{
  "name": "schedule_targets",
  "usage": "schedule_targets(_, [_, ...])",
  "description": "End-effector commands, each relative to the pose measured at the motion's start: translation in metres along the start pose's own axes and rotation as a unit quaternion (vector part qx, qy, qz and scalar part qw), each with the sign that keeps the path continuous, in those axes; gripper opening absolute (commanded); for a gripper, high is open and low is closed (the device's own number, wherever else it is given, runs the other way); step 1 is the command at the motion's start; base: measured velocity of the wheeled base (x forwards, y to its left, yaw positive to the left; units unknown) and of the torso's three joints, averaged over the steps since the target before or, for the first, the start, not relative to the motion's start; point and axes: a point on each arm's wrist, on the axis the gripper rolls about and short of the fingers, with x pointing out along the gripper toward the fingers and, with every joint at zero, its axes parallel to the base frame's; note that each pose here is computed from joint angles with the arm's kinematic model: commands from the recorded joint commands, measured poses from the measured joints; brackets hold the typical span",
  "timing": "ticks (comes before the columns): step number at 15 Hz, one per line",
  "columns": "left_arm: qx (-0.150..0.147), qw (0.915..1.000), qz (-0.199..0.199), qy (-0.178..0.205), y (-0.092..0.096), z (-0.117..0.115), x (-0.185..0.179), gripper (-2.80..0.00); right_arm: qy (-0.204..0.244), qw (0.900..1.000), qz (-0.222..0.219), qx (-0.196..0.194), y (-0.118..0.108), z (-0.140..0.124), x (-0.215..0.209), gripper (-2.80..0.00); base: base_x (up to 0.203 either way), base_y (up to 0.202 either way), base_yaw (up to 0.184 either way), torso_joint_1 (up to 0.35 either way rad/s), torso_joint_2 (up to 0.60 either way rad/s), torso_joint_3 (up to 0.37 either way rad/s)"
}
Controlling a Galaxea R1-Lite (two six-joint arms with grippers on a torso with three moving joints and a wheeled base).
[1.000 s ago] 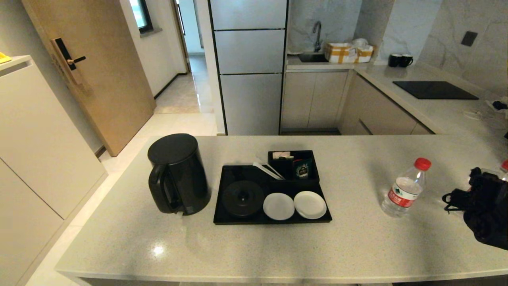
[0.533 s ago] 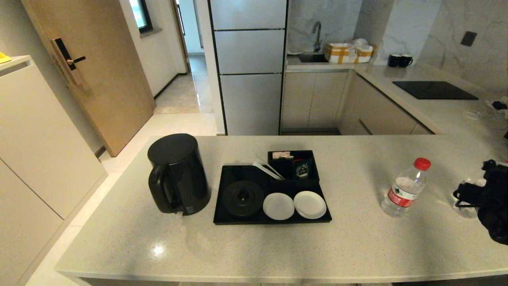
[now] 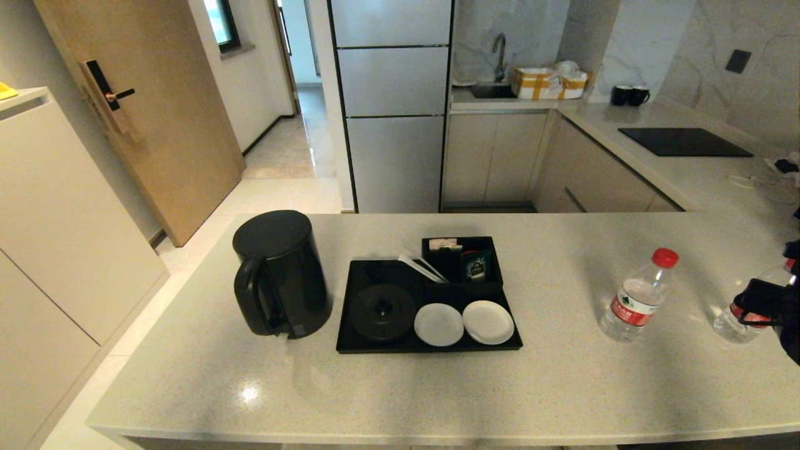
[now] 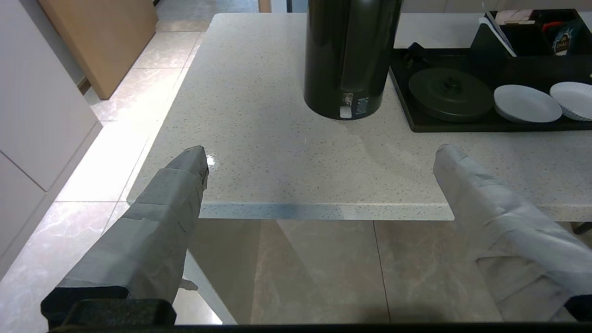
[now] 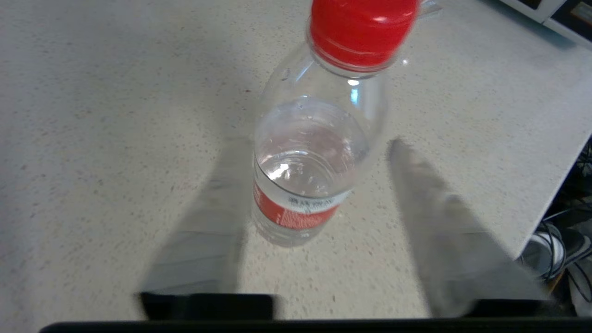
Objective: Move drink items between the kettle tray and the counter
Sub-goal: Return the bottled water to its original position
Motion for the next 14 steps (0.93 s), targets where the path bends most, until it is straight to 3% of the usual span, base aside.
schedule_targets(1, [0.0, 1.0, 0.0, 0.0, 0.0, 0.0, 0.0, 0.0, -0.012, 1.0, 0.0, 0.004, -0.003, 0.008, -0.01, -2.8, 0.0, 0.0, 0.0, 0.0, 0.0, 0.0])
schedule_targets(5, [0.0, 1.0, 0.0, 0.0, 0.0, 0.0, 0.0, 0.0, -0.037, 0.999, 0.005, 0.011, -0.008, 0.027, -0.025, -2.8, 0.0, 0.0, 0.0, 0.0, 0.0, 0.0])
schedule_targets(8, [0.0, 1.0, 0.0, 0.0, 0.0, 0.0, 0.0, 0.0, -0.057, 0.997, 0.048, 0.012, -0.011, 0.054, -0.052, -2.8, 0.0, 0.0, 0.0, 0.0, 0.0, 0.0])
schedule_targets(11, [0.0, 1.0, 0.0, 0.0, 0.0, 0.0, 0.0, 0.0, -0.053, 0.989, 0.14, 0.017, -0.014, 0.103, -0.114, -2.8, 0.0, 0.0, 0.0, 0.0, 0.0, 0.0])
schedule_targets(13, [-0.001, 1.0, 0.0, -0.001, 0.0, 0.0, 0.0, 0.0, 0.014, 0.975, 0.218, 0.024, -0.014, 0.135, -0.163, -2.8, 0.0, 0.0, 0.0, 0.0, 0.0, 0.0])
schedule_targets(14, [-0.002, 1.0, 0.0, -0.002, 0.0, 0.0, 0.0, 0.0, 0.013, 0.965, 0.26, 0.037, -0.018, 0.162, -0.193, -2.8, 0.0, 0.0, 0.0, 0.0, 0.0, 0.0])
